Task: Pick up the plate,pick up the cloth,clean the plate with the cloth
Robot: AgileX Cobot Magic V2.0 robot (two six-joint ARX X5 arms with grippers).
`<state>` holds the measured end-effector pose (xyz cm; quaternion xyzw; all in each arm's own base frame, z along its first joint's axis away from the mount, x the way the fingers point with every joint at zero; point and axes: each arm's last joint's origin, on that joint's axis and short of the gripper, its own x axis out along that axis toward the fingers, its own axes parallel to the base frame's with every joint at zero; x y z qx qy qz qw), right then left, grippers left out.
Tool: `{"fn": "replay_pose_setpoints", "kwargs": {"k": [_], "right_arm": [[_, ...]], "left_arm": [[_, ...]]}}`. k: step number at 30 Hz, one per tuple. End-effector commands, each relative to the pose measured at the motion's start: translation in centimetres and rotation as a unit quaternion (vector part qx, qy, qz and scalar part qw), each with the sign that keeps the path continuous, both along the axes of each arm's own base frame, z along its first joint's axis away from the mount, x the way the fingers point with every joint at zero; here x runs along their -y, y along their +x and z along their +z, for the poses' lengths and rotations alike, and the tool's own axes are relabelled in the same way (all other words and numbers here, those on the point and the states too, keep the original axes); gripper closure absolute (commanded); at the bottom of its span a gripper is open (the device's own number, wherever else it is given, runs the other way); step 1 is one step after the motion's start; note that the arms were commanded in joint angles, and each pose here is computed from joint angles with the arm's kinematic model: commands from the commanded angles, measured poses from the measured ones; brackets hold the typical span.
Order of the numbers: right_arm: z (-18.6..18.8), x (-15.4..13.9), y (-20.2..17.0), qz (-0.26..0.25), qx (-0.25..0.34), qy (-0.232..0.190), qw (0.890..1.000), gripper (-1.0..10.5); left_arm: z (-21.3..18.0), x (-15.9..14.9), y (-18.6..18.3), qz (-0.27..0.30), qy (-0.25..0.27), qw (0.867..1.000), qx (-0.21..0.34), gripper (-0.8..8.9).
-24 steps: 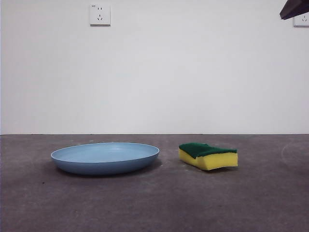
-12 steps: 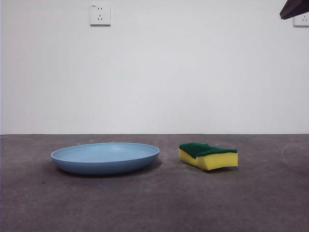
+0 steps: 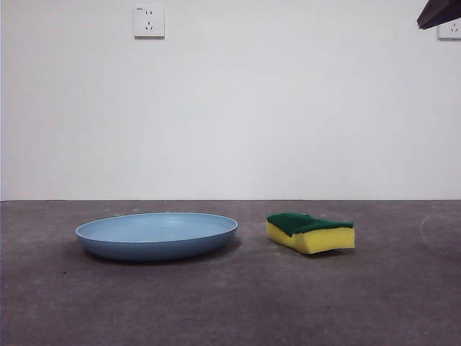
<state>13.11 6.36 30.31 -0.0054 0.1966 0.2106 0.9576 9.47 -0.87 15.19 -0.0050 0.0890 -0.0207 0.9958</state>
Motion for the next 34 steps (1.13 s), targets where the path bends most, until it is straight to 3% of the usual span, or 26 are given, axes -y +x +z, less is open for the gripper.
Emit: {"fn": "replay_pose_setpoints", "kwargs": {"k": [1,9,12,15,20,24,27,34], "right_arm": [[-0.1,0.0,0.0,-0.002,-0.001,0.003,1.000,9.5],[-0.1,0.0,0.0,-0.003,0.000,0.003,1.000,9.5],[0.2,0.3,-0.4,0.004,0.026,-0.025,0.999,9.5],[0.6,1.2,-1.0,-0.045,0.055,-0.046,0.996,9.5],[0.0,3.1,-2.2,-0.107,0.088,-0.035,0.990,9.5],[-2.6,4.5,-2.6,-0.173,0.145,0.001,0.974,9.5],[-5.1,5.1,-2.7,-0.181,0.170,0.033,0.968,9.5],[-10.5,5.5,-2.8,-0.177,0.153,0.034,0.972,9.5]], "left_arm": [[-0.4,0.0,0.1,0.001,0.004,1.000,-0.003,8.17],[-0.4,0.0,0.1,0.001,0.004,1.000,-0.003,8.17],[-0.4,0.0,0.1,0.001,0.004,1.000,-0.003,8.17],[-0.4,0.0,0.1,0.001,0.004,1.000,-0.003,8.17],[-0.4,0.0,0.1,0.001,0.004,1.000,-0.003,8.17],[-0.4,0.0,0.1,0.002,0.004,1.000,-0.003,8.17],[-0.4,0.0,0.1,0.002,0.004,1.000,-0.003,8.17],[-0.4,0.0,0.1,0.003,0.004,1.000,-0.003,8.17]]}}
